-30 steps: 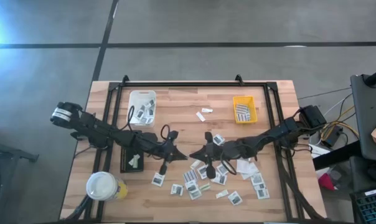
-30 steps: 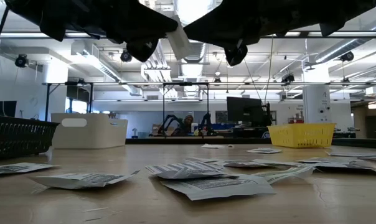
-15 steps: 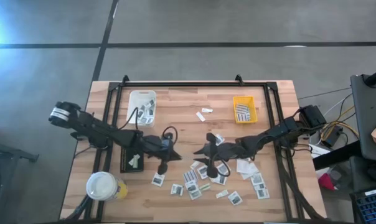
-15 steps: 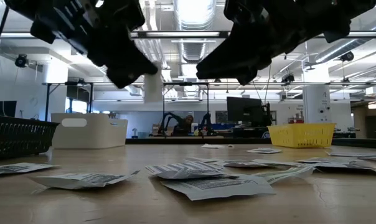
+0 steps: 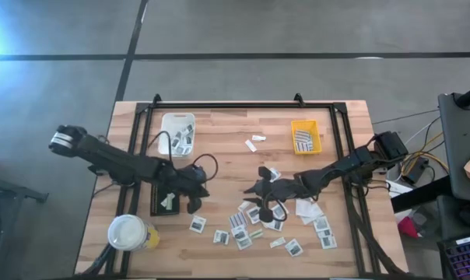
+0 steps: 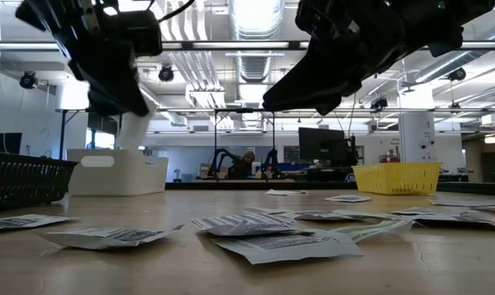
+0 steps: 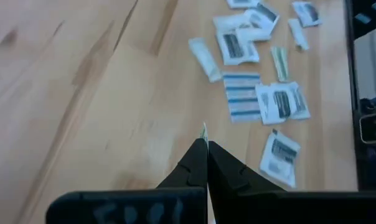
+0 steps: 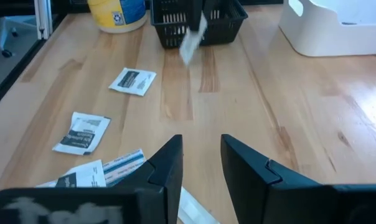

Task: Pick & Place First Aid Supplies
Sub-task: Put the green bandage pack into the black bin

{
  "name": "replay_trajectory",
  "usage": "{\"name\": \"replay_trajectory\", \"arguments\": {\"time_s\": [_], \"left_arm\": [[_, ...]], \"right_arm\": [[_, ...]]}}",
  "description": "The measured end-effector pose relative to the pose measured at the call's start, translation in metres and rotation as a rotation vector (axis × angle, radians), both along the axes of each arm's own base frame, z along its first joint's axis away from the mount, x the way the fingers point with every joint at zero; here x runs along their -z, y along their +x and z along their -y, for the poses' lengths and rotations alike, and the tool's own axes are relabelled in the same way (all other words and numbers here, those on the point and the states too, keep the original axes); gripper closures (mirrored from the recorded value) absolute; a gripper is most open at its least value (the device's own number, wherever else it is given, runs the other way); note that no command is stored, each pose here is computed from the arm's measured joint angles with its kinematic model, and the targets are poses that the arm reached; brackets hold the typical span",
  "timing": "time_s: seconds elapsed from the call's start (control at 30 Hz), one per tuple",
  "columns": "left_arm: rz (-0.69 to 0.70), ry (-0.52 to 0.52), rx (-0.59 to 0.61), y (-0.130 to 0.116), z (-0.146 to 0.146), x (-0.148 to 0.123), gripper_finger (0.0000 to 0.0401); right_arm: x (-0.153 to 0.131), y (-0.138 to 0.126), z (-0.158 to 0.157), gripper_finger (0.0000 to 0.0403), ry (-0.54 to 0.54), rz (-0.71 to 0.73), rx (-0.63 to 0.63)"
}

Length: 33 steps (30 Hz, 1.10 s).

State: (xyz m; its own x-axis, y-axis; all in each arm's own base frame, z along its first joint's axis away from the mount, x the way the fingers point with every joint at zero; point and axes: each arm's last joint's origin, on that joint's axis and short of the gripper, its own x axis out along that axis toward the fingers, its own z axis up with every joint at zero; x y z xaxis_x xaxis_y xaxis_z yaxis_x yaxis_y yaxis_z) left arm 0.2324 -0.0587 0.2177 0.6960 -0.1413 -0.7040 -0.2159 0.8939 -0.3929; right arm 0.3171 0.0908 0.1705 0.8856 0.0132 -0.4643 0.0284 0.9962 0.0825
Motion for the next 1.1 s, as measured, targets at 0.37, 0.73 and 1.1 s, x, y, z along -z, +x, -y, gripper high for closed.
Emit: {"name": "replay_trajectory", "arguments": {"time_s": [0.37,0.73,1.1], "left_arm": [[-0.293,-0.015,-0.096,-0.036,-0.004,-0.046,0.0401],[-0.494,-0.075,-0.272,-0.058,-0.001,-0.039,0.0401],[-0.576,-0.126,-0.414,-0.068,0.006,-0.002,0.0401]], "right_arm": [[0.001,0.000,0.000,0.0326,0.004,-0.008,0.001],[0.002,-0.001,-0.001,0.0339,0.019,-0.028,-0.036],[0.003,-0.003,-0.004,0.0333,0.022,-0.038,-0.051]]}}
